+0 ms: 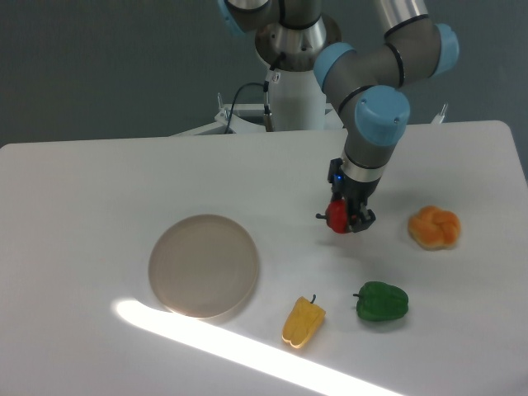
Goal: Place the red pepper on the table
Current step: 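Lift the red pepper with the gripper and carry it toward the plate, then lower the red pepper onto the table beside the yellow pepper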
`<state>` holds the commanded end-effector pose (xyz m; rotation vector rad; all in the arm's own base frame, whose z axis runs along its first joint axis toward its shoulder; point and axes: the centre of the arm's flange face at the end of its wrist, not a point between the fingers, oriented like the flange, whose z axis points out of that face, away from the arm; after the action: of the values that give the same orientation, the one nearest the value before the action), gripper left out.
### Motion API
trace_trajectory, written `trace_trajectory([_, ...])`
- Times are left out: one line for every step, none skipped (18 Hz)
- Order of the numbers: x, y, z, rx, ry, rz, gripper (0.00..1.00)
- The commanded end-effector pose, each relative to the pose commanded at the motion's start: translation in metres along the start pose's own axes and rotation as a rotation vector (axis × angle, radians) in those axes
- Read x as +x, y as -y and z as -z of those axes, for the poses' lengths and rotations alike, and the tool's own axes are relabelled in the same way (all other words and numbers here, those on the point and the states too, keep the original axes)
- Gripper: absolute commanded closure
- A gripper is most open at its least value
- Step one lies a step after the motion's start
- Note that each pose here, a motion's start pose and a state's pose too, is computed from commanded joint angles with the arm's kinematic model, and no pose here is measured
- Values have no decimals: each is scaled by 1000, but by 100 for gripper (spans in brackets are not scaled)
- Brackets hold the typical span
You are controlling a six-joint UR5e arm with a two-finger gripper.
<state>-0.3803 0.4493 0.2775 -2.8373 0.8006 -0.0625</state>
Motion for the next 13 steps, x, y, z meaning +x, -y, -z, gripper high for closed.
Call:
trace_trajectory([1, 3, -3, 32, -8, 4, 44])
trace_trajectory([1, 4, -7, 67, -13, 5, 44])
trace_trajectory([1, 5, -9, 67, -7, -10, 44])
trace_trajectory([-1, 6, -10, 71, 9, -23, 44])
trace_trajectory([-3, 8, -12, 72, 25, -78, 44])
trace_trajectory([-7, 7, -18, 71, 18, -119, 44])
trace_trajectory([-9, 7, -21, 71, 14, -142, 44])
trace_trajectory([-7, 8, -27, 71, 3, -152, 44])
trace_trajectory([-8, 10, -29, 71, 1, -158, 44])
trace_trajectory([-9, 10, -29, 71, 3, -166, 44])
trace_trajectory([-9, 10, -28, 71, 4, -173, 44])
trace_trajectory([-9, 9, -28, 70, 3, -174, 44])
trace_trajectory([-8, 9, -29, 70, 0, -173, 44])
